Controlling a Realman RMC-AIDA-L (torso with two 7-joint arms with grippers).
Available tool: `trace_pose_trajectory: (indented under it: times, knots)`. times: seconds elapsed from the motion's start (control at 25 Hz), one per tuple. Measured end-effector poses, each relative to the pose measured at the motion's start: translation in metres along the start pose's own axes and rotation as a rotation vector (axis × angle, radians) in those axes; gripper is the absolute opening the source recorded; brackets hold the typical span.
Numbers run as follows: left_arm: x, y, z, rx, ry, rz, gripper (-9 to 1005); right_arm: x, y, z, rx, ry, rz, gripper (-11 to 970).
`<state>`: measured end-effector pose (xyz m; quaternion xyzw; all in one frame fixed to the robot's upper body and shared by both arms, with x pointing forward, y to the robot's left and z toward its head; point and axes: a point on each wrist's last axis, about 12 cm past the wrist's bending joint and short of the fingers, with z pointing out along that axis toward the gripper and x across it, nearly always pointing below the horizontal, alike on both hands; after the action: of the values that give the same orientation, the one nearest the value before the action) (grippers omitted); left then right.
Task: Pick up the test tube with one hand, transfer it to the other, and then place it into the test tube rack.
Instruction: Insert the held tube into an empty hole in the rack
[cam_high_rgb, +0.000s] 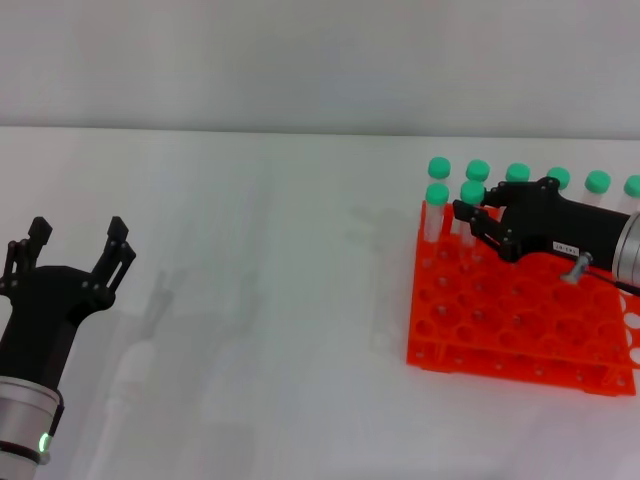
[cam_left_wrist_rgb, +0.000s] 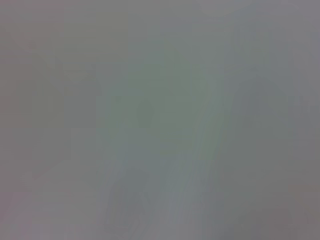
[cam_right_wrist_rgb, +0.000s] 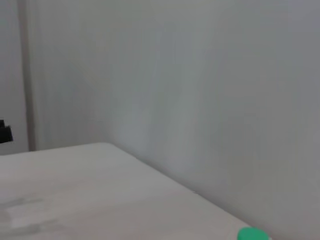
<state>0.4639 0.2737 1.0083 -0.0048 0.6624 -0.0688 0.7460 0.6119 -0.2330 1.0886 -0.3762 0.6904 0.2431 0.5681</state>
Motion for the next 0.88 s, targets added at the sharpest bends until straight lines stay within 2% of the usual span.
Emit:
trace_pose_trajectory:
  times: [0.68,0.88]
  knots:
    - [-0.001,-0.002,0.004,0.010,-0.007,0.001,894,0.008,0.003,-0.008,-0.004,0.012,0.015,344]
    - [-0.001,-0.002,0.004,0.011,-0.007,0.003,894,0.013,0.002,-0.019,0.001,0.001,0.036,588]
